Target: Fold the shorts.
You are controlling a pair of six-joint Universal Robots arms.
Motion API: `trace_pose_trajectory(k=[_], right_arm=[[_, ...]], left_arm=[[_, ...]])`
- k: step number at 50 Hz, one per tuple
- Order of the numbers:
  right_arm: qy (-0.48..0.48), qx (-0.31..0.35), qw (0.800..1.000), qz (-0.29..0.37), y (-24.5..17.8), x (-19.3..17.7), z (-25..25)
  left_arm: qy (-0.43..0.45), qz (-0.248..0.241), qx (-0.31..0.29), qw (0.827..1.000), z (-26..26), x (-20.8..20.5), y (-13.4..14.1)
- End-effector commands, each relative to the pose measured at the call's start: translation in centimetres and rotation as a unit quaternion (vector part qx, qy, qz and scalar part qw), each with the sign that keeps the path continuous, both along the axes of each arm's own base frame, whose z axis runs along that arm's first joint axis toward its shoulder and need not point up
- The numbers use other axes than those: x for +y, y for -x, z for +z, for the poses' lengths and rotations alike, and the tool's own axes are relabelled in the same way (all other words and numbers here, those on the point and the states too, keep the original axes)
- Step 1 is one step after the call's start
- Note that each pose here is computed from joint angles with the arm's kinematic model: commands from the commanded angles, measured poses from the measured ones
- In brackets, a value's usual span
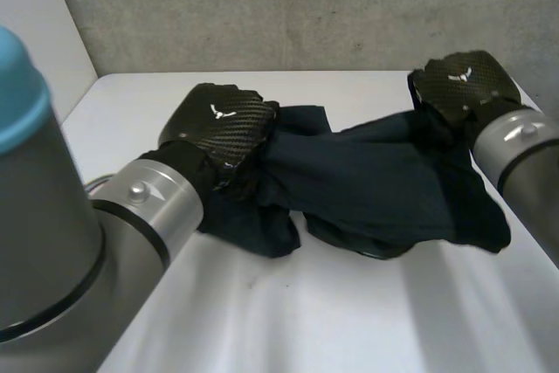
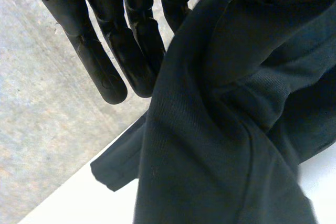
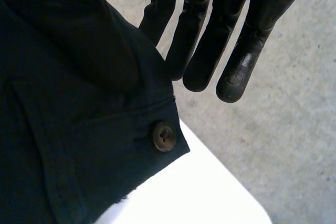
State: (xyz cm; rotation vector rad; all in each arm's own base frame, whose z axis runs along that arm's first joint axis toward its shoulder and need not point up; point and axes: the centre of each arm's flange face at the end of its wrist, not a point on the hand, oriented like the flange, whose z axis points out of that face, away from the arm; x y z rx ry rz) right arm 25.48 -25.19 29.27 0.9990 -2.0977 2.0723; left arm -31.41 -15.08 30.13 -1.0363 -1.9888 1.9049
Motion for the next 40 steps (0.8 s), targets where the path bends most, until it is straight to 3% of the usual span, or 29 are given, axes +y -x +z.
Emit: trace_pose_trajectory(k=[1, 5, 11, 17, 22, 27, 30, 35, 40], right_arm=[[-0.013, 0.011, 1.0, 0.02, -3.8, -3.0, -2.8], [-0.022, 0.02, 0.999, 0.021, -6.0, -4.9, -5.9], [0.008, 0.009, 1.0, 0.019, -8.6, -8.0, -10.2], [0.04, -0.008, 0.999, -0.032, -8.0, -8.6, -8.4], [0.05, -0.02, 0.998, -0.024, -6.2, -5.3, -3.7], [0.008, 0.001, 1.0, 0.016, -4.9, -1.6, -2.8], [-0.042, 0.022, 0.998, 0.037, -4.0, 0.5, -2.9], [-0.132, 0.026, 0.99, 0.053, -3.1, 2.6, -3.7], [-0.195, 0.024, 0.979, 0.054, -2.5, 3.7, -4.9]], left_arm=[[0.013, 0.024, -0.096, 0.995, -4.3, -4.6, 0.4], [0.014, 0.041, -0.127, 0.991, -7.8, -8.4, 1.4], [0.033, 0.047, -0.122, 0.991, -10.4, -12.1, 3.7], [0.035, 0.057, -0.112, 0.991, -10.4, -12.5, 3.9], [0.045, 0.087, -0.088, 0.991, -7.3, -12.0, 1.7], [0.032, 0.13, -0.057, 0.989, -6.1, -12.8, -2.5], [0.016, 0.118, -0.048, 0.992, -6.3, -12.7, -3.6], [-0.037, 0.058, -0.028, 0.997, -8.2, -13.2, -5.3], [-0.072, 0.044, -0.008, 0.996, -9.2, -14.4, -6.6]])
